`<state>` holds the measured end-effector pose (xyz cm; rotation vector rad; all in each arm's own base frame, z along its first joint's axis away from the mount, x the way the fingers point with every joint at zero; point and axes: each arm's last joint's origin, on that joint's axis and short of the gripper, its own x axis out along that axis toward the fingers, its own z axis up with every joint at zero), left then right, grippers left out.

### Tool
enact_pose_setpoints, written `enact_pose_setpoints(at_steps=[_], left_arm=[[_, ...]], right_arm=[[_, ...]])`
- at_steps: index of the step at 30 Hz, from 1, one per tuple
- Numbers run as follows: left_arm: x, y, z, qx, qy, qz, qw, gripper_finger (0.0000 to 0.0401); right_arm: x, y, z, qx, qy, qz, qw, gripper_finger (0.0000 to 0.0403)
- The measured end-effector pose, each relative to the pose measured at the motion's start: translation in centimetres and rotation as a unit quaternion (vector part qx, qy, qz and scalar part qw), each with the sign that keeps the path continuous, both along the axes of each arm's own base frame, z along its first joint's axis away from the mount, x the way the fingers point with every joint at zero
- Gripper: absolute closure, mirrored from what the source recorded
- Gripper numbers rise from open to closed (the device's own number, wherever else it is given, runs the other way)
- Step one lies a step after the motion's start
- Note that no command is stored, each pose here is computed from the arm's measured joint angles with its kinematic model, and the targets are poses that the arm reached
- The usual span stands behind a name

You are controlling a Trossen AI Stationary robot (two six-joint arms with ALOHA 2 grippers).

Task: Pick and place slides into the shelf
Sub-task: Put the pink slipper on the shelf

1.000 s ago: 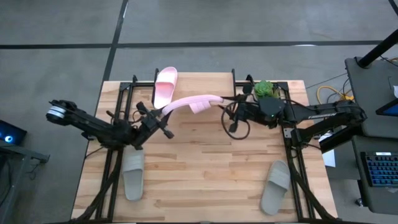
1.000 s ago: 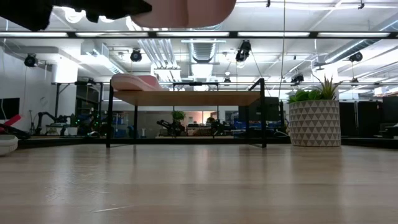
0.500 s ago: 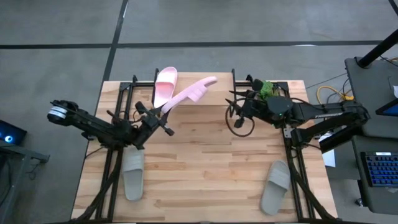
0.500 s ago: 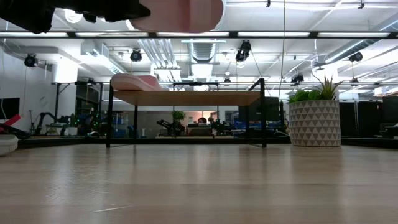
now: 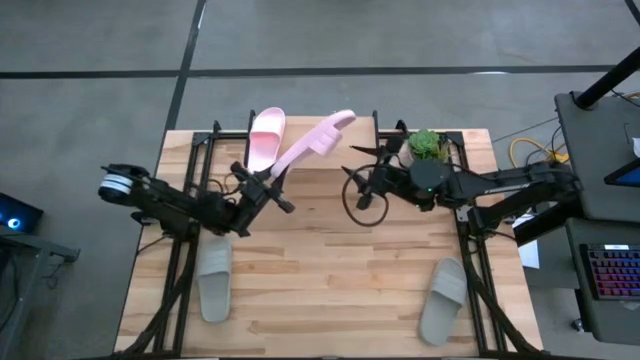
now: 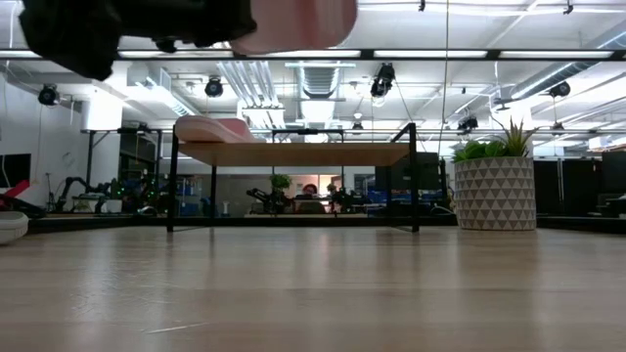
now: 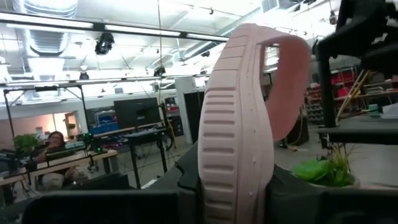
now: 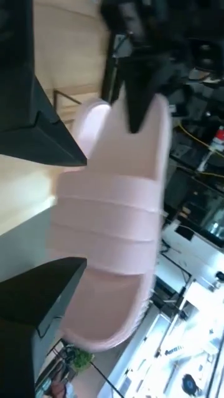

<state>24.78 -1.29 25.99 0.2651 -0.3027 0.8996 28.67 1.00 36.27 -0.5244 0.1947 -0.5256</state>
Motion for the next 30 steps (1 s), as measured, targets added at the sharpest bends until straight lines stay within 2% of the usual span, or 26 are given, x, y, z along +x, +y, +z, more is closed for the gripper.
enact_pose_setpoints(at_steps=[8,15,26,30], left_arm=[[2.8,0.2,0.9,0.018,0.004,0.013,1.0,0.0359],[3.9,0.2,1.9,0.021,-0.017,0.008,1.0,0.0359],[6.0,0.8,3.1,0.029,-0.045,0.004,0.999,0.0359],[7.4,0.7,3.3,0.033,-0.051,-0.002,0.998,0.0359]], right_arm=[[1.6,0.1,-0.7,-0.023,-0.006,-0.005,1.0,0.017],[1.3,-0.2,-0.3,-0.023,-0.026,-0.079,0.996,0.017],[1.3,-0.3,0.7,-0.021,-0.075,-0.087,0.993,0.017],[1.1,-0.5,1.2,-0.028,-0.088,-0.116,0.989,0.017]])
